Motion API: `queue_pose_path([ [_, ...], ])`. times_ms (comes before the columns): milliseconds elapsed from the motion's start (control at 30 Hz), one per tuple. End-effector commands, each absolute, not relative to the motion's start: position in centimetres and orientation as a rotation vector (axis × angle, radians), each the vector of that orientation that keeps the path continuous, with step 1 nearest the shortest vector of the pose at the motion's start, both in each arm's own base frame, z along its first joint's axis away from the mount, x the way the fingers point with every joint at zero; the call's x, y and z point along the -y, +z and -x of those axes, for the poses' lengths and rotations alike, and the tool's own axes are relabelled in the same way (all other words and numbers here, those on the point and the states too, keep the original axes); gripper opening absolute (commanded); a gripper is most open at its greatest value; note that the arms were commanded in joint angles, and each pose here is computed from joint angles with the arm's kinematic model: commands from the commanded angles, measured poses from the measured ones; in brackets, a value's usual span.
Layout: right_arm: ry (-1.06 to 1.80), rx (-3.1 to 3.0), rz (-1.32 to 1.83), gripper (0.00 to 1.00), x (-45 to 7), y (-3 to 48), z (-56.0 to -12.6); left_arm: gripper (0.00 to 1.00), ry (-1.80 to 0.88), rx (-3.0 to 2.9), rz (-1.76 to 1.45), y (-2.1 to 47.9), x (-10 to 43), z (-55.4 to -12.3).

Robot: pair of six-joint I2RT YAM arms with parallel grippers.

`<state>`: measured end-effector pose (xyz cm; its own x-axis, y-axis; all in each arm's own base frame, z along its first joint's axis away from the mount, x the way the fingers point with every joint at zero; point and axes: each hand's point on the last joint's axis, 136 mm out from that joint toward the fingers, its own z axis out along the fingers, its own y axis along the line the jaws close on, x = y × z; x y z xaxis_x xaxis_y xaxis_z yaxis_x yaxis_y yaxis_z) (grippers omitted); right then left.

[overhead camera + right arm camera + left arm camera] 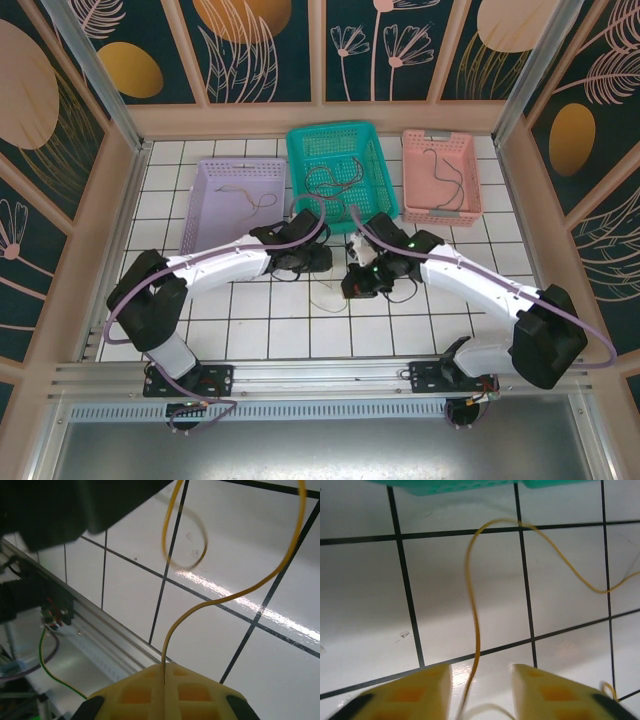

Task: Untangle the cables

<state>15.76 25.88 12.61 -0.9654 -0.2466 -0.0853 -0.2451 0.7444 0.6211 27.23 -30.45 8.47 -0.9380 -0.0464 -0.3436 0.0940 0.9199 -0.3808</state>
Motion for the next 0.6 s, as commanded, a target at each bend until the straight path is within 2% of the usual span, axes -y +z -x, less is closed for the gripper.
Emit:
queue_pose_path([
  [0,-1.229,2.874,-0.228,0.00,-26.5,13.9,-17.3,0.56,-0.589,-2.684,0.068,11.6,29.1,-28.1],
  [100,-1.249,2.889,-0.134,0.00,-25.8,14.0,-18.9,0.65,-0.540,-2.645,0.236,14.3,25.9,-29.1],
  [200,-1.309,2.881,-0.036,0.00,-25.4,14.5,-20.2,0.70,-0.611,-2.594,0.386,17.2,23.8,-29.4],
  [300,-1.345,2.876,0.012,0.00,-25.7,15.0,-20.9,0.69,-0.781,-2.561,0.516,19.2,23.8,-28.8],
  [433,-1.398,2.867,0.136,0.00,-25.7,15.4,-22.5,0.66,-1.183,-2.489,0.673,20.7,26.6,-27.2],
  [567,-1.402,2.871,0.205,0.00,-25.9,15.4,-23.4,0.63,-1.374,-2.418,0.781,21.2,27.4,-26.7],
])
